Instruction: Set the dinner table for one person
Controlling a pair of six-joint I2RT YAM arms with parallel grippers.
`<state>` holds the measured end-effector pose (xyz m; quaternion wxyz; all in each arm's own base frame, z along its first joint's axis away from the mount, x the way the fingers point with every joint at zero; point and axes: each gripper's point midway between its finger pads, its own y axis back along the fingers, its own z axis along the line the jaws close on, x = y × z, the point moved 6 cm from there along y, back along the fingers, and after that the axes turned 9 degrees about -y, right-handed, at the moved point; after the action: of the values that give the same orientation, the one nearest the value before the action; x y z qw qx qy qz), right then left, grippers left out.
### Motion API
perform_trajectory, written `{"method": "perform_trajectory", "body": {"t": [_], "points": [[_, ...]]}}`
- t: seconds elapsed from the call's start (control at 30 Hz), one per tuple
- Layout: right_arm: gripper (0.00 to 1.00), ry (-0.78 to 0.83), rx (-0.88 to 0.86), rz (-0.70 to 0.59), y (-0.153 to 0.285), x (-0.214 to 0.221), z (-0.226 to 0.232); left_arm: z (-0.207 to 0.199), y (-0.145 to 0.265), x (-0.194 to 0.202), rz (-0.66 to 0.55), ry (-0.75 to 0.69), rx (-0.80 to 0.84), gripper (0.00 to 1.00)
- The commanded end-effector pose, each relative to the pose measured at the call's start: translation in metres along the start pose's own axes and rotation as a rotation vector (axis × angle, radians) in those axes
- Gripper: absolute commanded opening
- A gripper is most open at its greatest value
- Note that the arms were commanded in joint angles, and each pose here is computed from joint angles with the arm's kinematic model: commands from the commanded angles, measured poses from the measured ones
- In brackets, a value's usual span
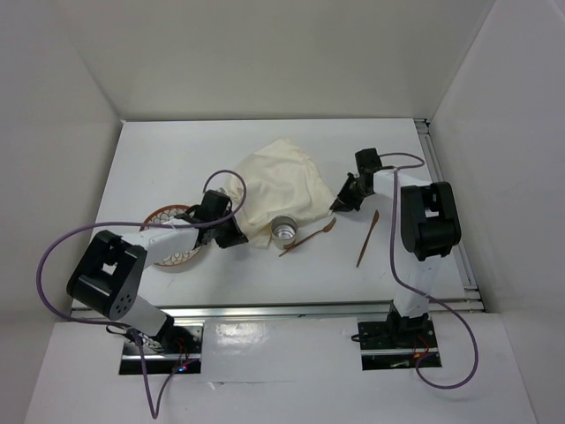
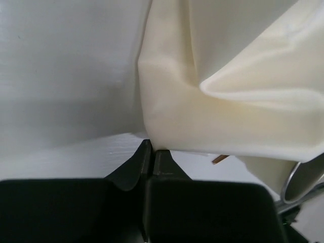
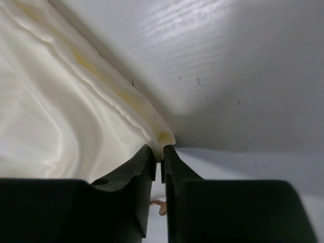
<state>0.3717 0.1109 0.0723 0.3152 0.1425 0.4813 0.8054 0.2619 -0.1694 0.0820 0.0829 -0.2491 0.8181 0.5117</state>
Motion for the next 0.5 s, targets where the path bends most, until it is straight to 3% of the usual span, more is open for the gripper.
{"method": "perform_trajectory", "body": {"t": [0.0, 0.03, 0.23, 0.33, 0.37, 0.43, 0.47], "points": [[0.17, 0.035, -0.048, -0.051, 0.001, -0.015, 0.026, -0.007, 0.000, -0.014, -0.031, -0.009, -0.036, 0.00], [0.00, 0.035, -0.049, -0.052, -0.002, -0.017, 0.028, -0.008, 0.002, -0.019, -0.035, -0.008, -0.063, 0.00], [0.00, 0.083, -0.153, -0.137, 0.019, -0.049, 0.078, -0.013, 0.023, -0.067, -0.133, -0.106, -0.210, 0.00], [0.00, 0.135, -0.269, -0.234, 0.051, -0.082, 0.133, -0.035, 0.052, -0.132, -0.256, -0.172, -0.241, 0.00], [0.00, 0.165, -0.371, -0.309, 0.086, -0.100, 0.165, -0.053, 0.068, -0.172, -0.342, -0.237, -0.236, 0.00], [0.00, 0.187, -0.429, -0.358, 0.112, -0.109, 0.188, -0.063, 0.091, -0.203, -0.393, -0.288, -0.266, 0.00], [0.00, 0.190, -0.454, -0.399, 0.131, -0.115, 0.196, -0.080, 0.118, -0.229, -0.488, -0.348, -0.264, 0.00]]}}
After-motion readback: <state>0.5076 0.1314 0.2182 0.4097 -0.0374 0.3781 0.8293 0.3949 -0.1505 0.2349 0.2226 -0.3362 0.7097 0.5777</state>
